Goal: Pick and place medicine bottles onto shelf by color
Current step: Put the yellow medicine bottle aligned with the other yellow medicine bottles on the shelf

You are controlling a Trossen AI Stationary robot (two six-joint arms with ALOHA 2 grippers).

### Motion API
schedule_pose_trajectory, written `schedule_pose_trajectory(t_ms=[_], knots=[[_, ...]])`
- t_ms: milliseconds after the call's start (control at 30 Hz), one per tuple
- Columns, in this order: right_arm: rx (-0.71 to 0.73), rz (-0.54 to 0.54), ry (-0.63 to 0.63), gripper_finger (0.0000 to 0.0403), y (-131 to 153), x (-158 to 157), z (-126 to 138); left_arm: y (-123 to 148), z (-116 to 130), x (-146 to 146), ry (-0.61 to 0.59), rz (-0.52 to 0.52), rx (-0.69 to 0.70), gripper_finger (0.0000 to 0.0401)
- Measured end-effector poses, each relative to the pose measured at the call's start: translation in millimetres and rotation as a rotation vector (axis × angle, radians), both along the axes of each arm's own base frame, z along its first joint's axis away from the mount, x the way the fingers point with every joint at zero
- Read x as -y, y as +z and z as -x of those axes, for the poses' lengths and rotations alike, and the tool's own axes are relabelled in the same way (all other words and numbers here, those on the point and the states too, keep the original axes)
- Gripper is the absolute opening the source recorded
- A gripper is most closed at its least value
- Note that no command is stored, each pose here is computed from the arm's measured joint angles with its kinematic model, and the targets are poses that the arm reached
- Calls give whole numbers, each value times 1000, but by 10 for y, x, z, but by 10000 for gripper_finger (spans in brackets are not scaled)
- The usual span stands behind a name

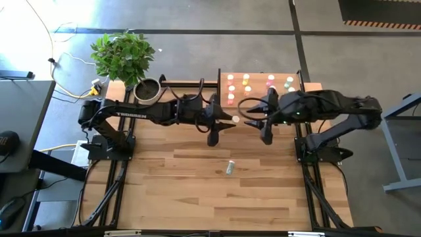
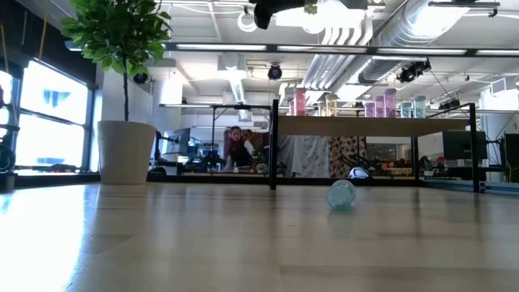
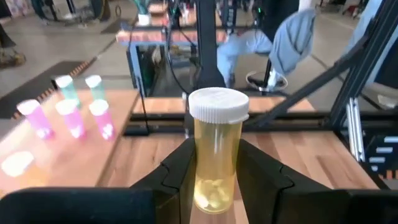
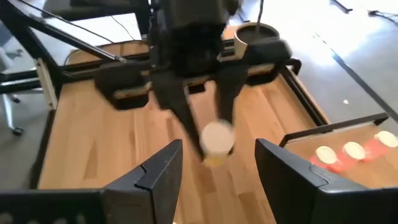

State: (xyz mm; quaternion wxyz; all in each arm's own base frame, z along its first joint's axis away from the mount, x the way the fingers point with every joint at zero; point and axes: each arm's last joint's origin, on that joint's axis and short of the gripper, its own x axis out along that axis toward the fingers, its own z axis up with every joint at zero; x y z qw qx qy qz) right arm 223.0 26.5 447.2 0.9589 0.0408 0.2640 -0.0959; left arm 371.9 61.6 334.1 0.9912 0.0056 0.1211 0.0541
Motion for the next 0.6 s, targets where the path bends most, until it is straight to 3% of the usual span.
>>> schedule_pose_trajectory(t_ms=[600], knots=[[-147, -41, 56, 193, -300, 132, -439, -92, -77, 32, 8, -3, -13, 92]])
